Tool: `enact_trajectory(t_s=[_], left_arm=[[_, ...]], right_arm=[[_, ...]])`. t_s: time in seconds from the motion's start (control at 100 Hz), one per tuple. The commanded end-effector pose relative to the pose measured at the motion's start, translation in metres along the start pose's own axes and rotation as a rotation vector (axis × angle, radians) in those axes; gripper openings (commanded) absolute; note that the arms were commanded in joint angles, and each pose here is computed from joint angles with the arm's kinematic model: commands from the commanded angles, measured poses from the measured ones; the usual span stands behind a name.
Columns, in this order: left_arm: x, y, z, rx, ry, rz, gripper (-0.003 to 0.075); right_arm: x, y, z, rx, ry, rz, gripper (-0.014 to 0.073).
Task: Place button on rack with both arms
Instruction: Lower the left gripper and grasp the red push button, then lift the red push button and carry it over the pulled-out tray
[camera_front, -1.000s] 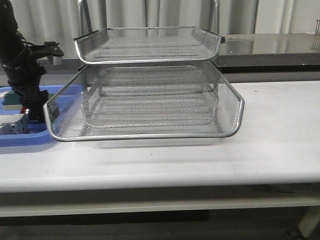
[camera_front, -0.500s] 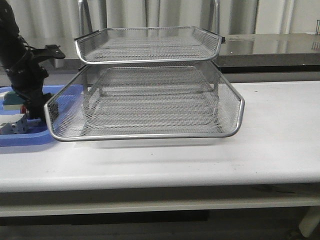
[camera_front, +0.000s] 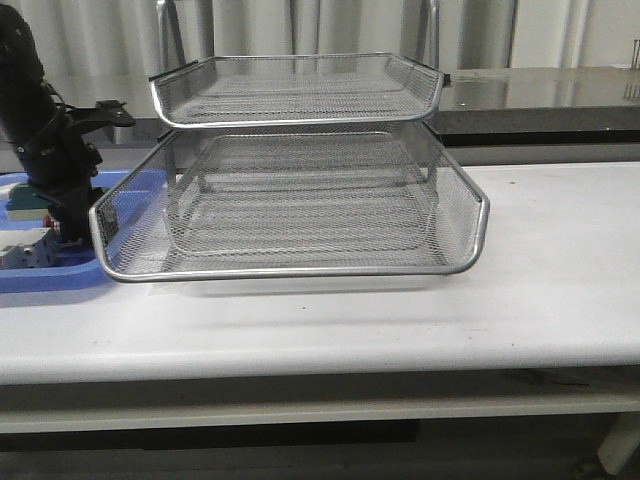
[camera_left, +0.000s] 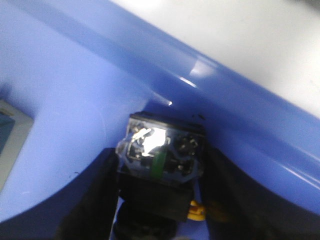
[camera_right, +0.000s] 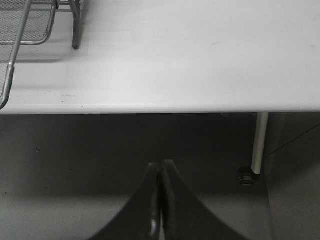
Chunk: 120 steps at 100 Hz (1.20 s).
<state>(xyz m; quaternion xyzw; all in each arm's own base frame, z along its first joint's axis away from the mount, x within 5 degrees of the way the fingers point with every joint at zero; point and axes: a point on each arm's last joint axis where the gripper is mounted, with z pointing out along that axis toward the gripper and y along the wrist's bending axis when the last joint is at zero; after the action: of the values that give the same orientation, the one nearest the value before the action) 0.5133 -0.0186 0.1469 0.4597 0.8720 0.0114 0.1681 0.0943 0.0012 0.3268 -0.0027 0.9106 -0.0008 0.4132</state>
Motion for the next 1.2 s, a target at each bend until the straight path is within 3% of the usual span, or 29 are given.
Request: enact_trajectory(t_s=[0.0, 0.08, 0.33, 0.44, 0.72, 0.85, 1.19], left_arm=[[-0.015, 0.008, -0.039, -0.07, -0.061, 0.018, 0.009], [-0.019, 0.01, -0.052, -0.065, -0.063, 0.015, 0.0003], [-0.037, 0.018, -0.114, -0.078, -0.099, -0.105, 0.0004], [-0.043, 0.021, -0.141, -0.136, -0.155, -0.199, 0.0004], [-0.045, 0.01, -0.208, -0.203, -0.243, -0.324, 0.0004], [-0.04, -0.01, -0.234, -0.192, -0.237, -0.32, 0.0004], [-0.029, -0.093, -0.267, -0.065, -0.197, -0.26, 0.0004]], right_arm=[[-0.012, -0.002, -0.008, 0.014, -0.089, -0.005, -0.0068], [-0.012, -0.002, -0.008, 0.014, -0.089, -0.005, -0.0068], [-0.012, -0.002, -0.008, 0.014, -0.089, -0.005, -0.0068], [-0.012, -0.002, -0.008, 0.014, -0.089, -0.005, -0.0068], [-0.012, -0.002, -0.008, 0.014, -0.089, -0.005, -0.0068], [-0.012, -0.002, -0.008, 0.014, -0.089, -0.005, -0.0068], [-0.012, -0.002, -0.008, 0.014, -0.089, -0.005, -0.0068]])
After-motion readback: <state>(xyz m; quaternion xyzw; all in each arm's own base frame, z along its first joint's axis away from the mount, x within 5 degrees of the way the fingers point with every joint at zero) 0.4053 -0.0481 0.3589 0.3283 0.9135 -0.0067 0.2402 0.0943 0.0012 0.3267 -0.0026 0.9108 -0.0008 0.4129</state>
